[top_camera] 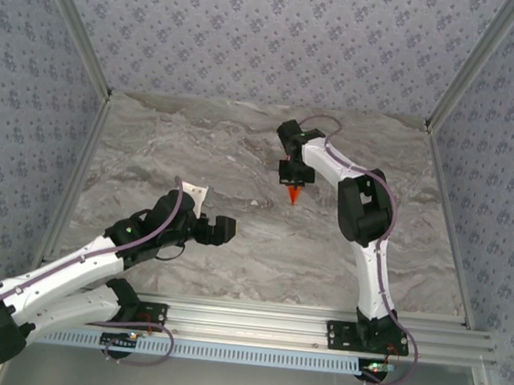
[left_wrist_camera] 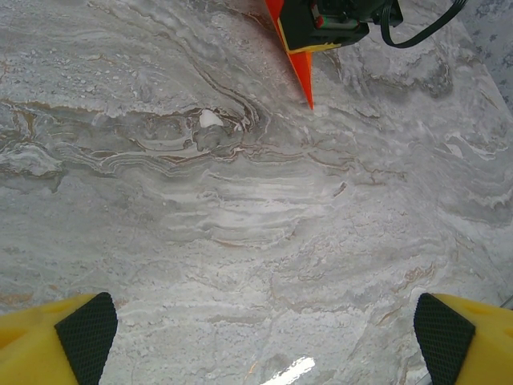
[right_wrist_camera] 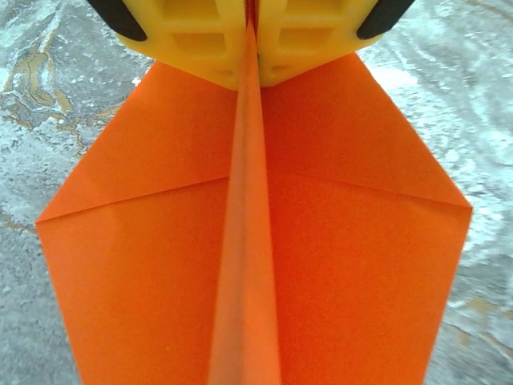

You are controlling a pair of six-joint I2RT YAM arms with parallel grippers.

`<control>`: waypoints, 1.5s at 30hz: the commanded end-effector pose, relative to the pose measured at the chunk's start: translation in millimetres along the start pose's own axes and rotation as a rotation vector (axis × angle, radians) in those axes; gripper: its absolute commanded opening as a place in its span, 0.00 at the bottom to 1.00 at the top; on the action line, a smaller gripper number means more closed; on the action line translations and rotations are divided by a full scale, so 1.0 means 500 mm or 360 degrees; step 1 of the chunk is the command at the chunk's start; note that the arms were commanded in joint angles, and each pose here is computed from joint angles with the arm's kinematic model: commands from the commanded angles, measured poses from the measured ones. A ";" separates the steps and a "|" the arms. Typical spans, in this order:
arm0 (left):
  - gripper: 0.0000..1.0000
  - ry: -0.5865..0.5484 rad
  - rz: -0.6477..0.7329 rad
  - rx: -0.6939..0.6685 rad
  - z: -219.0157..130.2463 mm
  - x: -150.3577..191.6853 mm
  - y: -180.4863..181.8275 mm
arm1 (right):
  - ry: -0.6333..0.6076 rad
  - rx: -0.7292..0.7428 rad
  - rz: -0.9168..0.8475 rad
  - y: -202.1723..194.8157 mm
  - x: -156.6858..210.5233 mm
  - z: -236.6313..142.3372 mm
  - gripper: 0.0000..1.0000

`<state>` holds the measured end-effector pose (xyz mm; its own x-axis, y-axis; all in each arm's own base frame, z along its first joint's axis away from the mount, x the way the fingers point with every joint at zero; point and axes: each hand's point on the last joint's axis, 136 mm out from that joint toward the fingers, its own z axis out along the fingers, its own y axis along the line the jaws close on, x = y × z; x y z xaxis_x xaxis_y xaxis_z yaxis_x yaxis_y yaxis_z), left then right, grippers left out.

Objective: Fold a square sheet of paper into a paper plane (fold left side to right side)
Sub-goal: Place the paper plane at the center of the table, then reset both arms

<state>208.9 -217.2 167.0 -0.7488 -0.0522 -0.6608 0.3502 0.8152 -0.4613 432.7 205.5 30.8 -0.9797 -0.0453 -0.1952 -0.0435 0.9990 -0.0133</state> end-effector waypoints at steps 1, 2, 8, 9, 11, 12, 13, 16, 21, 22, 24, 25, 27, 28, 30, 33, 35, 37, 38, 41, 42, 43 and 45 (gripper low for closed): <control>0.98 0.0002 0.0014 0.0007 -0.008 -0.002 -0.002 | 0.0058 0.0057 -0.0045 -0.010 0.010 0.016 0.10; 0.98 0.0003 0.0015 0.0004 -0.008 -0.003 -0.001 | 0.0063 0.0060 -0.0045 -0.010 0.011 0.020 0.11; 0.98 -0.0011 -0.0002 -0.0041 -0.010 -0.004 0.009 | 0.0075 0.0041 -0.0062 -0.003 0.017 0.024 0.13; 0.98 -0.0019 -0.0008 -0.0052 -0.010 -0.005 0.012 | 0.0073 0.0047 -0.0072 -0.003 0.017 0.020 0.15; 0.98 -0.0029 -0.0012 -0.0080 -0.011 -0.005 0.020 | 0.0064 0.0070 -0.0094 -0.004 0.018 0.013 0.18; 0.98 -0.0034 -0.0015 -0.0088 -0.011 -0.007 0.023 | 0.0057 0.0084 -0.0102 -0.006 0.018 0.007 0.21; 0.98 -0.0038 -0.0022 -0.0098 -0.013 -0.009 0.026 | 0.0051 0.0092 -0.0111 -0.006 0.018 0.002 0.23; 0.98 -0.0063 -0.0047 -0.0109 -0.018 -0.018 0.034 | 0.0026 0.0106 -0.0132 -0.006 0.018 -0.019 0.27; 0.98 -0.0138 -0.0136 -0.0177 -0.031 -0.044 0.073 | -0.0053 0.0143 -0.0166 -0.014 0.017 -0.084 0.37; 0.98 -0.0147 -0.0161 -0.0188 -0.032 -0.048 0.081 | -0.0058 0.0151 -0.0176 -0.015 0.022 -0.096 0.39; 0.98 -0.0175 -0.0230 -0.0216 -0.035 -0.061 0.108 | -0.0091 0.0163 -0.0186 -0.020 0.029 -0.134 0.43; 0.98 -0.0193 -0.0268 -0.0230 -0.038 -0.068 0.120 | -0.0107 0.0167 -0.0191 -0.024 0.033 -0.151 0.45; 0.98 -0.0231 -0.0363 -0.0272 -0.045 -0.083 0.155 | -0.0153 0.0169 -0.0194 -0.035 0.046 -0.193 0.48; 0.98 -0.0250 -0.0401 -0.0298 -0.049 -0.090 0.170 | -0.0189 0.0164 -0.0192 -0.040 0.050 -0.215 0.49; 0.98 -0.0314 -0.0467 -0.0390 -0.065 -0.108 0.211 | -0.0306 0.0155 -0.0184 -0.060 0.060 -0.267 0.52; 0.98 -0.0415 -0.0503 -0.0644 -0.103 -0.130 0.282 | -0.0509 0.0150 -0.0164 -0.103 0.076 -0.334 0.61; 0.98 -0.0516 -0.0504 -0.0911 -0.148 -0.147 0.331 | -0.0673 0.0184 -0.0149 -0.141 0.089 -0.369 0.66; 0.98 -0.0617 -0.0443 -0.1100 -0.187 -0.168 0.358 | -0.0854 0.0255 -0.0091 -0.190 0.100 -0.394 0.78; 0.98 -0.0675 -0.0404 -0.1188 -0.205 -0.178 0.370 | -0.0909 0.0292 -0.0056 -0.220 0.114 -0.390 0.84; 0.98 -0.0801 -0.0234 -0.1335 -0.227 -0.198 0.392 | -0.1107 0.0335 0.0132 -0.303 0.140 -0.388 1.00; 0.98 -0.0817 -0.0152 -0.1361 -0.227 -0.201 0.396 | -0.1170 0.0337 0.0209 -0.334 0.148 -0.387 1.00; 0.98 -0.0824 -0.0084 -0.1385 -0.227 -0.203 0.399 | -0.1222 0.0329 0.0270 -0.356 0.155 -0.382 1.00; 0.98 -0.0812 0.0028 -0.1461 -0.221 -0.199 0.415 | -0.1336 0.0295 0.0332 -0.395 0.165 -0.358 1.00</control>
<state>289.3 0.5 192.6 -0.3998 -0.2537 -0.8808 -0.3193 0.9393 -0.1257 309.3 23.3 180.8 -0.6515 0.0315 -0.7580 0.1724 0.9791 -0.1075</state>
